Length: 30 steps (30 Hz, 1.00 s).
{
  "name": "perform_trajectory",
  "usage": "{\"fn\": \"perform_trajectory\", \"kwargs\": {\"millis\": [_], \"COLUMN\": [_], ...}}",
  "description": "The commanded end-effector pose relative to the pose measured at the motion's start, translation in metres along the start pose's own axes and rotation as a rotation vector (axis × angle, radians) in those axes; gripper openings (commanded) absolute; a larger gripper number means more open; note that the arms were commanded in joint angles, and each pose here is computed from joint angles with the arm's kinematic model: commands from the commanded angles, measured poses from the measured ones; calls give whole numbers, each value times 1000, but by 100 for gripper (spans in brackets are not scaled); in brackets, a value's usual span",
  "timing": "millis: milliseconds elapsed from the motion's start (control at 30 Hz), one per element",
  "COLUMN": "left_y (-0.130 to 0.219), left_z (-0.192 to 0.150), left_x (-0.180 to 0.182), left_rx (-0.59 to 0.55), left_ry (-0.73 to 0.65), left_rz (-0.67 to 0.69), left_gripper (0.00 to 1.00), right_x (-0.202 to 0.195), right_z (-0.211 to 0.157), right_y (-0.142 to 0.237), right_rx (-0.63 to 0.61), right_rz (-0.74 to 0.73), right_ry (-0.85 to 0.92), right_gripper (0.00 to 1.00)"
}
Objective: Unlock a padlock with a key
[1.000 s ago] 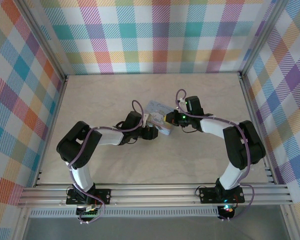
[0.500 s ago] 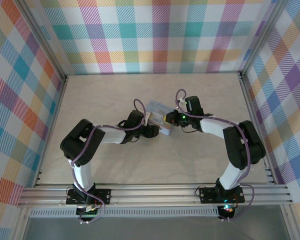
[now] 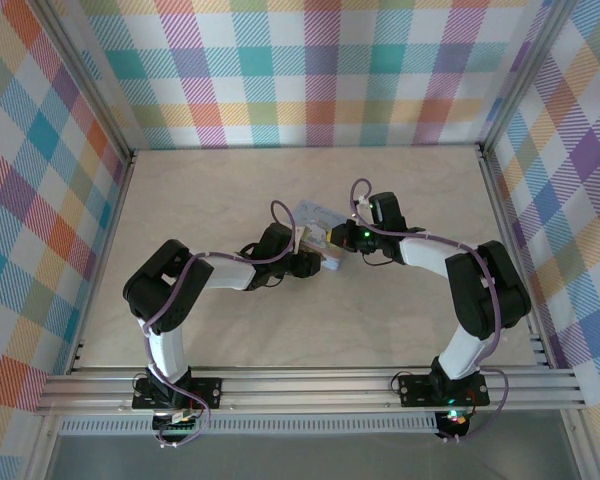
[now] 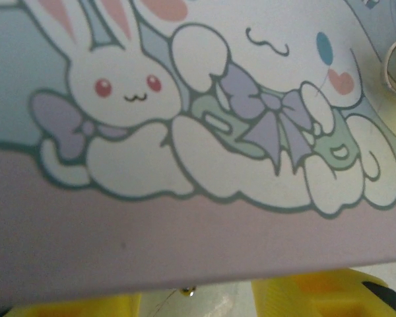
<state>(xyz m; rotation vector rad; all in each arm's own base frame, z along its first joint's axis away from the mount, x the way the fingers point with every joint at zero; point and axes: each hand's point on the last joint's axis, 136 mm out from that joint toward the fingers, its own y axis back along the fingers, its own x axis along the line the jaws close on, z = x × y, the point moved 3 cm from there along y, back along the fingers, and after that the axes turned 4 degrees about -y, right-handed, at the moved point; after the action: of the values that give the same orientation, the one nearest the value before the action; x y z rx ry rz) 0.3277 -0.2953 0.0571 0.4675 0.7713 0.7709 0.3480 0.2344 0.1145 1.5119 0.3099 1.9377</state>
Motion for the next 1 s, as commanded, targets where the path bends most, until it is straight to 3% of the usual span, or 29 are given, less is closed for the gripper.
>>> {"fn": "perform_trajectory", "kwargs": {"millis": [0,667,967], "left_y": [7,7,7], "left_z": [23,28,30], "left_x": [-10,-5,-5], "left_rx": [-85,-108,-121], "left_ry": [11,120,176], "left_rz": [-5,39,46], "left_gripper": [43,32,38], "right_x": [-14,-11,-11], "right_z": [-18,-19,-19], "right_y": [-6,-6,-6], "right_rx": [48,50,48], "right_rz": [-54,-49,-50], "right_ry": [-34,-27,-25], "right_gripper": [0,0,0]}}
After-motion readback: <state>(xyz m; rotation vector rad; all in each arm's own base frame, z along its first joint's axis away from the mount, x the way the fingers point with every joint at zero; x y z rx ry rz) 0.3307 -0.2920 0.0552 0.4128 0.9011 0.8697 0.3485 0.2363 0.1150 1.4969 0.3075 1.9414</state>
